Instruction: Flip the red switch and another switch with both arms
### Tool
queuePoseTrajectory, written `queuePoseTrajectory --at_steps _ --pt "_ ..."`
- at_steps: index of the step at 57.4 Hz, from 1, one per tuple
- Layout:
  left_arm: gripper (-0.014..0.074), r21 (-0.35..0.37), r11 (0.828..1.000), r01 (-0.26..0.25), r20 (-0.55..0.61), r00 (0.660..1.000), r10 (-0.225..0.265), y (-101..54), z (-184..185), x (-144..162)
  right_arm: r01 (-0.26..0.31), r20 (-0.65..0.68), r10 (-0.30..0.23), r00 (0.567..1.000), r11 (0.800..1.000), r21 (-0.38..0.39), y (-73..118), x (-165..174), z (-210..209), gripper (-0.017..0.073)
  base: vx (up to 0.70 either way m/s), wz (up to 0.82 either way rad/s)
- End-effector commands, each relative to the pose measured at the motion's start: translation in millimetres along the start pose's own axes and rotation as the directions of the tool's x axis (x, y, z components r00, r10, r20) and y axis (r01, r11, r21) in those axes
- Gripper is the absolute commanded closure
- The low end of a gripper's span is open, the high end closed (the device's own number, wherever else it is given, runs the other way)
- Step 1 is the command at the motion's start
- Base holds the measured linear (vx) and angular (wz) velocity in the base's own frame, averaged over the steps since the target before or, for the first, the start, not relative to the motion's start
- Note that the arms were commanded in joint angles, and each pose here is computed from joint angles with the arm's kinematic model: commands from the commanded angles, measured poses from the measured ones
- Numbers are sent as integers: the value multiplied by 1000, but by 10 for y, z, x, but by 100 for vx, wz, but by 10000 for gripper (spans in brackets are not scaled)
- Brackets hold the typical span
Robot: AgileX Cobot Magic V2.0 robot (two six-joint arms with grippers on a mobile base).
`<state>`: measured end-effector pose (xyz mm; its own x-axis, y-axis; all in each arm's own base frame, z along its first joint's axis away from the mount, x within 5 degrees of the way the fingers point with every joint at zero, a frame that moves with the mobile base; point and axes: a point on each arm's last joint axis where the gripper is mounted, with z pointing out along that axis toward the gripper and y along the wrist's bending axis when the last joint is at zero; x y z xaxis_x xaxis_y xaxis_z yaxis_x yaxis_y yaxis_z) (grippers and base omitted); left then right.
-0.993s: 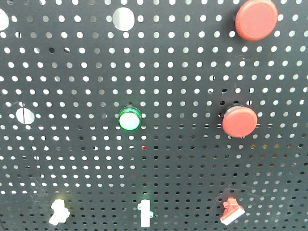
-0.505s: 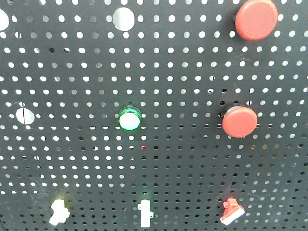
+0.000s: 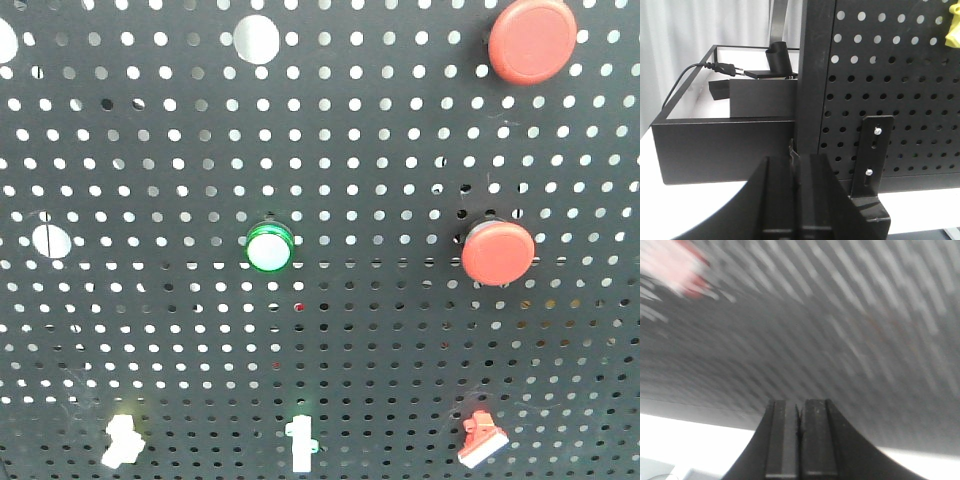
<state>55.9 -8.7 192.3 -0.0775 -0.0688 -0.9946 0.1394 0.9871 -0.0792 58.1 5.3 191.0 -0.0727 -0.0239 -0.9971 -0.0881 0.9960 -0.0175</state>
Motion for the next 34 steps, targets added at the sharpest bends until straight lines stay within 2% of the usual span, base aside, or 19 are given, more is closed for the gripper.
queuePoseTrajectory --at_steps 1,9,13,34 --pt "591 -2 1000 23 76 997 -23 7 -5 -14 -9 127 2 992 999 52 -33 -94 -25 565 0 0" --pt "591 -2 1000 23 76 997 -23 7 -5 -14 -18 137 5 991 995 93 -57 -99 -33 565 0 0" --pt "591 -2 1000 23 76 997 -23 7 -5 -14 -40 138 27 990 995 89 -55 -98 -33 565 0 0" --pt "591 -2 1000 23 76 997 -23 7 -5 -14 -39 138 26 990 995 88 -55 -98 -33 565 0 0"
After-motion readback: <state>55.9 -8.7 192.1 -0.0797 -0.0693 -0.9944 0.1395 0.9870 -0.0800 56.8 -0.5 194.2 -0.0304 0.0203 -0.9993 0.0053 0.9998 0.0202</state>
